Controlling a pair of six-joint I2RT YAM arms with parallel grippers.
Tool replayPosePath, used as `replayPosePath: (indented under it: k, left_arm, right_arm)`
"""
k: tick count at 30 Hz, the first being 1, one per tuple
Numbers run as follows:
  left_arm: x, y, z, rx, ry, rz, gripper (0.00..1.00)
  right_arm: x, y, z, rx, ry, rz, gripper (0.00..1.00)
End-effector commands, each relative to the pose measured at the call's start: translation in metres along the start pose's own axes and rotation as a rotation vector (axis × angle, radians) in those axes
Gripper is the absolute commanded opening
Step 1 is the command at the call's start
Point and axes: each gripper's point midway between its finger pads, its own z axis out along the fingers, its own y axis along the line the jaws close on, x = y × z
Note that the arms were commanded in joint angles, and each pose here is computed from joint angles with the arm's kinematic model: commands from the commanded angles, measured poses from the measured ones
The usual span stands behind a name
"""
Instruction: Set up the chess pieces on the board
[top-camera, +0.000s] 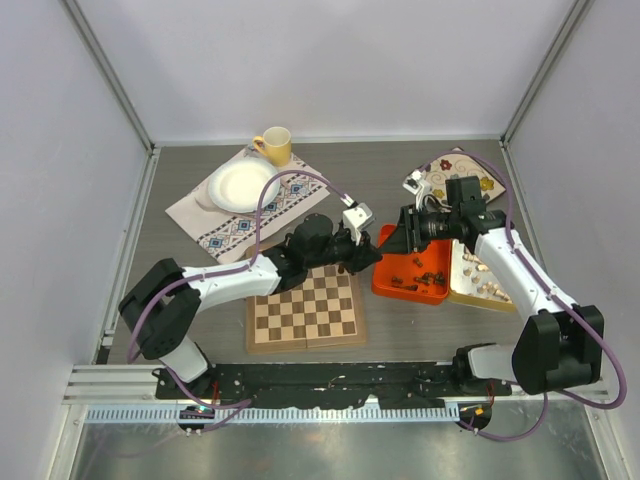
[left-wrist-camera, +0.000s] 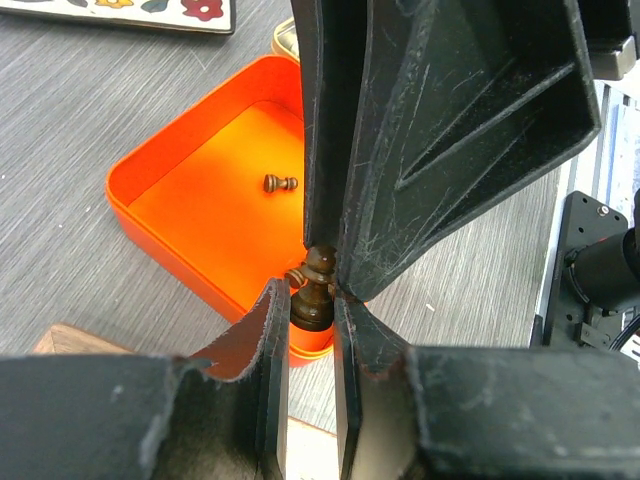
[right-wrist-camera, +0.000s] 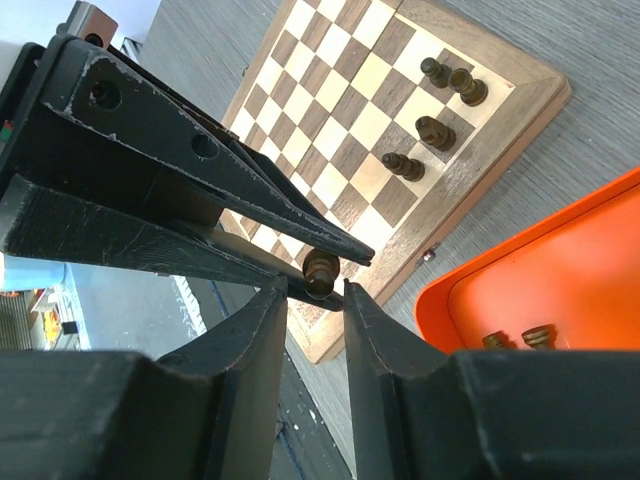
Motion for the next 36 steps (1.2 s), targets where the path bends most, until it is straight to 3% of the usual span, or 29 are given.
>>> replayPosePath:
  k: [1, 4, 17, 20, 23, 25, 27, 28, 30, 31, 33, 36]
  left_arm:
    - [-0.036, -0.009, -0.004, 0.034, -0.108, 0.035, 0.10]
    - [-0.036, -0.010, -0.004, 0.036, -0.111, 0.035, 0.10]
    - [-0.035, -0.013, -0.005, 0.055, -0.110, 0.031, 0.11]
    - [-0.034, -0.013, -0.004, 0.057, -0.111, 0.028, 0.10]
    - [-0.036, -0.013, -0.004, 0.052, -0.115, 0.026, 0.11]
    - [-0.037, -0.011, -0.005, 0.039, -0.119, 0.022, 0.14]
    - [-0.039, -0.008, -0.007, 0.022, -0.127, 0.016, 0.21]
    - [-0.040, -0.008, -0.008, 0.018, -0.131, 0.015, 0.33]
    - [-0.042, -0.008, -0.014, 0.016, -0.145, 0.015, 0.47]
    - [-0.045, -0.008, -0.017, 0.015, -0.153, 0.012, 0.60]
    - [-0.050, -0.010, -0.029, 0.016, -0.168, 0.000, 0.74]
    - [-0.056, -0.012, -0.050, 0.014, -0.167, -0.002, 0.84]
  right_arm:
    - [-0.011, 0.006, 0.000, -0.019, -0.008, -0.041, 0.32]
    - [-0.010, 0.009, 0.001, -0.039, -0.001, -0.032, 0.26]
    - [-0.012, 0.013, 0.006, -0.077, 0.006, -0.024, 0.29]
    - [-0.011, 0.015, 0.007, -0.091, 0.009, -0.025, 0.24]
    - [-0.012, 0.017, 0.006, -0.098, 0.007, -0.034, 0.07]
    - [-0.012, 0.019, 0.006, -0.101, 0.005, -0.043, 0.04]
    - [-0.013, 0.019, 0.006, -0.098, 0.003, -0.057, 0.01]
    - [-0.014, 0.019, 0.006, -0.092, 0.001, -0.063, 0.01]
    - [-0.017, 0.017, 0.005, -0.072, -0.003, -0.086, 0.01]
    - [-0.017, 0.016, 0.005, -0.064, 0.000, -0.090, 0.01]
    - [-0.020, 0.012, 0.006, -0.038, 0.005, -0.122, 0.01]
    - [-0.021, 0.009, 0.009, -0.010, 0.020, -0.173, 0.01]
